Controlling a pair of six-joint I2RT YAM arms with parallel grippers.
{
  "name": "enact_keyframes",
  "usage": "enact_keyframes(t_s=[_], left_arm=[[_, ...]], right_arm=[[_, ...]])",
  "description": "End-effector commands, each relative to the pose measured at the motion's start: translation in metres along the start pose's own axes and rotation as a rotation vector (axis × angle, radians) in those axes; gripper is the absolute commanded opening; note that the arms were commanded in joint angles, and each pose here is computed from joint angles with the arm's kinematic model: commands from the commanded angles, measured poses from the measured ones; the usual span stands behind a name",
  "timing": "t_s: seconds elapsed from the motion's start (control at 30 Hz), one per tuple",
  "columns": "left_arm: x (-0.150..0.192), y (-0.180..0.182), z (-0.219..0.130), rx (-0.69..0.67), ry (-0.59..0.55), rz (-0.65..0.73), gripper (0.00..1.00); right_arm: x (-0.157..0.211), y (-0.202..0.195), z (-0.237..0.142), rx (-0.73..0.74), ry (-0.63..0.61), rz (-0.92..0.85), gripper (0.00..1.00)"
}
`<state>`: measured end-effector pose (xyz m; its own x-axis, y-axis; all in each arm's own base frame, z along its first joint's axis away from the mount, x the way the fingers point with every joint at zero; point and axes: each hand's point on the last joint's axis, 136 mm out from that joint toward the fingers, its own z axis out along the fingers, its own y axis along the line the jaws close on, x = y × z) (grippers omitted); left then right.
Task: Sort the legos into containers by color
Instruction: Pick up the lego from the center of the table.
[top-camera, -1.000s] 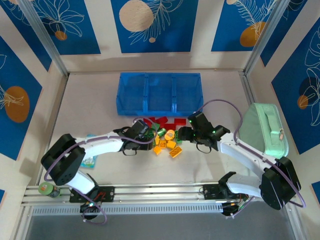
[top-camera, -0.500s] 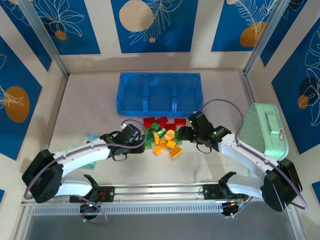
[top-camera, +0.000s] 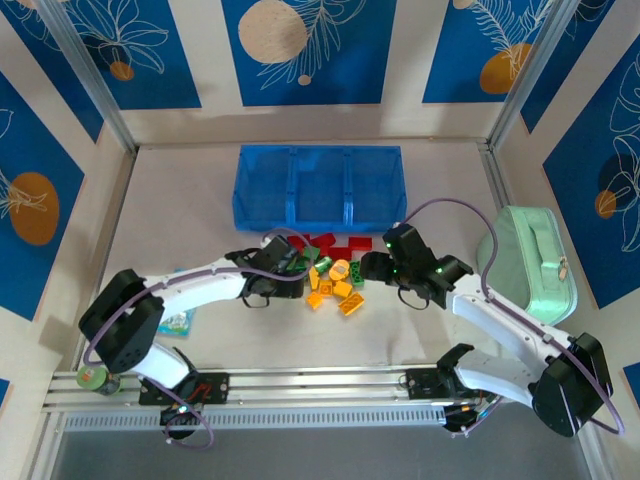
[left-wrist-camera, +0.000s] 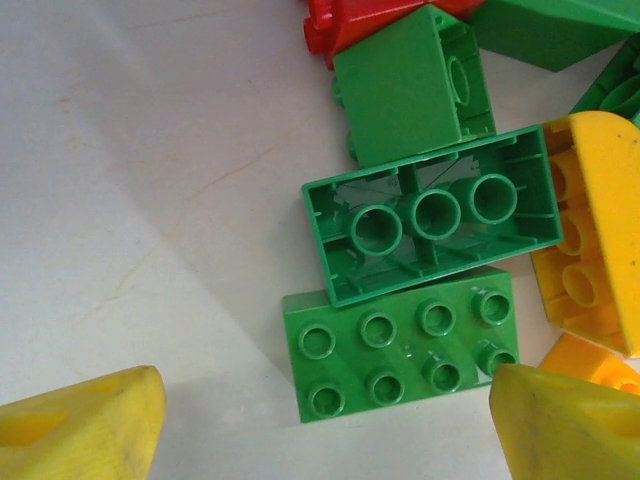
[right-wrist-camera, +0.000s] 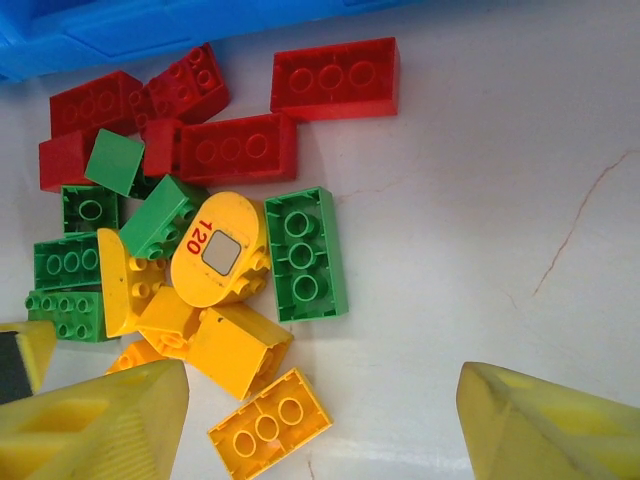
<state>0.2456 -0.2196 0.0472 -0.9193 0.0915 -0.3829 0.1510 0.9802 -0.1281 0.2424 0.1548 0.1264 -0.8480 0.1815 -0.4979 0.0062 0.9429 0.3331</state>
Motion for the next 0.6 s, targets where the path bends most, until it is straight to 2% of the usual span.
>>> enact_keyframes(t_s=[0.0,0.57], left_arm=[[-0.006,-0.013,0.001,0.024,0.005,0.028,0.84],[0.002,-0.025,0.021,-0.019,0.061,0.068,0.79]], right_arm=[[0.003,-0.008,-0.002,0.022,0.004,0.019,0.72],[0.007,-0.014,0.003,0.008,0.003,0.048,0.72]])
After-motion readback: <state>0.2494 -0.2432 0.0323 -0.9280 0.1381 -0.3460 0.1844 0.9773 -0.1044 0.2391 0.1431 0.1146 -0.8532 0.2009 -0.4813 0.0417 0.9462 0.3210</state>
